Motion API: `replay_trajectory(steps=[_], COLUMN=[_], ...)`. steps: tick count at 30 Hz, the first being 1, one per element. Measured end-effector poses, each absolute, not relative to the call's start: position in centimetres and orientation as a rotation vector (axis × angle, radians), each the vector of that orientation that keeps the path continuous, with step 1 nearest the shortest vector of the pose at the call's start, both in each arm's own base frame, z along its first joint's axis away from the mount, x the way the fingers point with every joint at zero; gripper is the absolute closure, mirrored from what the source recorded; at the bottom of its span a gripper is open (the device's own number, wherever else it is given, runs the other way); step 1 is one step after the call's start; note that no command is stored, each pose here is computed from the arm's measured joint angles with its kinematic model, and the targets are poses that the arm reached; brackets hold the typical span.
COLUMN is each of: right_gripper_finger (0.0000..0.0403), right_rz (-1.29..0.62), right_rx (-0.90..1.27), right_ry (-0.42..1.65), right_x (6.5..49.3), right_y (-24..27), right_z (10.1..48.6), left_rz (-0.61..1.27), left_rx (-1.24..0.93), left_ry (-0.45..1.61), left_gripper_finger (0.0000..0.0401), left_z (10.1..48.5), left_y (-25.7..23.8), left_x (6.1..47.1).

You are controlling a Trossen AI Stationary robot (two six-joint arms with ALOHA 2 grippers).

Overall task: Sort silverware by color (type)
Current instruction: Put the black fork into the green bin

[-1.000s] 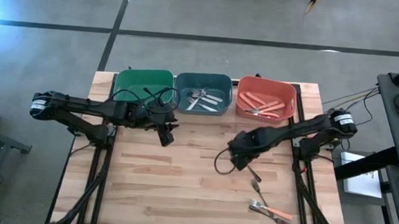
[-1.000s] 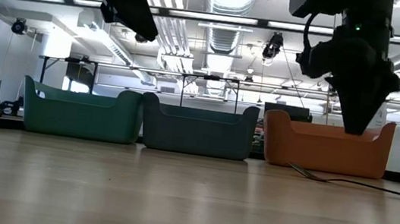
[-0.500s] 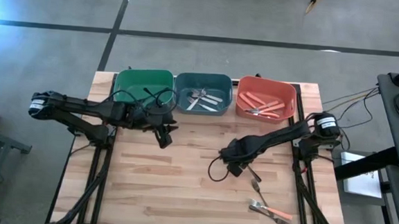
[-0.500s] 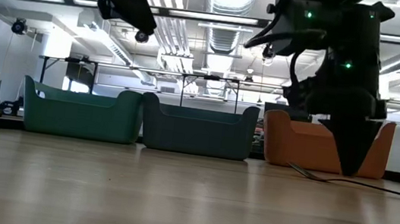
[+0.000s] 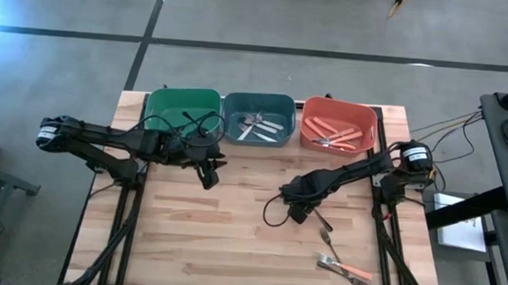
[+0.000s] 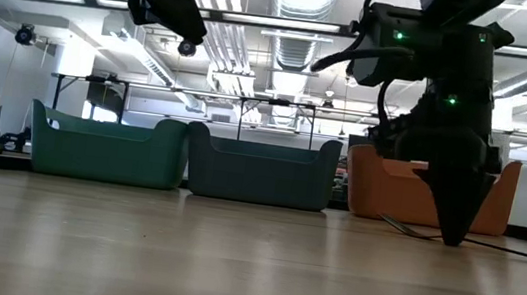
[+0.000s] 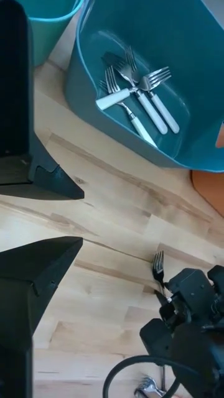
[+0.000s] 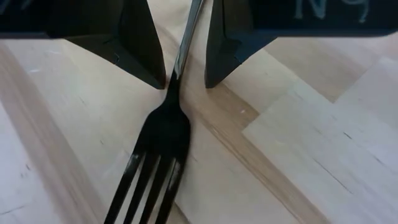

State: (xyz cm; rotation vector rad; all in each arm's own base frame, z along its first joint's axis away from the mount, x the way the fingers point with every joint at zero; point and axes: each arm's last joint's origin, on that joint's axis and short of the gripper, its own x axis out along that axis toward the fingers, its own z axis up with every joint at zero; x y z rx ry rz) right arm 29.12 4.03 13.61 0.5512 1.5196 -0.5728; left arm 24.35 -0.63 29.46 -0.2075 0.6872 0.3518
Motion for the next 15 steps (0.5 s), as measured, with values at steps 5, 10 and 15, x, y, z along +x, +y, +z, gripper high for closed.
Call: replay_trajectory(steps=[5, 10, 15], right_gripper_finger=[0.0313, 0.0365, 0.039], right_rz=[-0.556, -0.548, -0.558], right_rx=[0.551, 0.552, 0.556], right_ry=[1.524, 1.509, 1.503], right_x=[29.0, 29.1, 29.2], right_y=[3.6, 3.2, 2.8], right_z=[13.2, 13.1, 13.1], left_rz=[0.353, 0.353, 0.359], left_rx=[-0.21, -0.211, -0.225], left_ry=[0.687, 0.687, 0.684], left_gripper_finger=[0.0313, 0.0313, 0.0313], left_z=[29.5, 29.5, 29.5], left_y=[-0.6, -0.6, -0.6], left_x=[24.3, 24.3, 24.4])
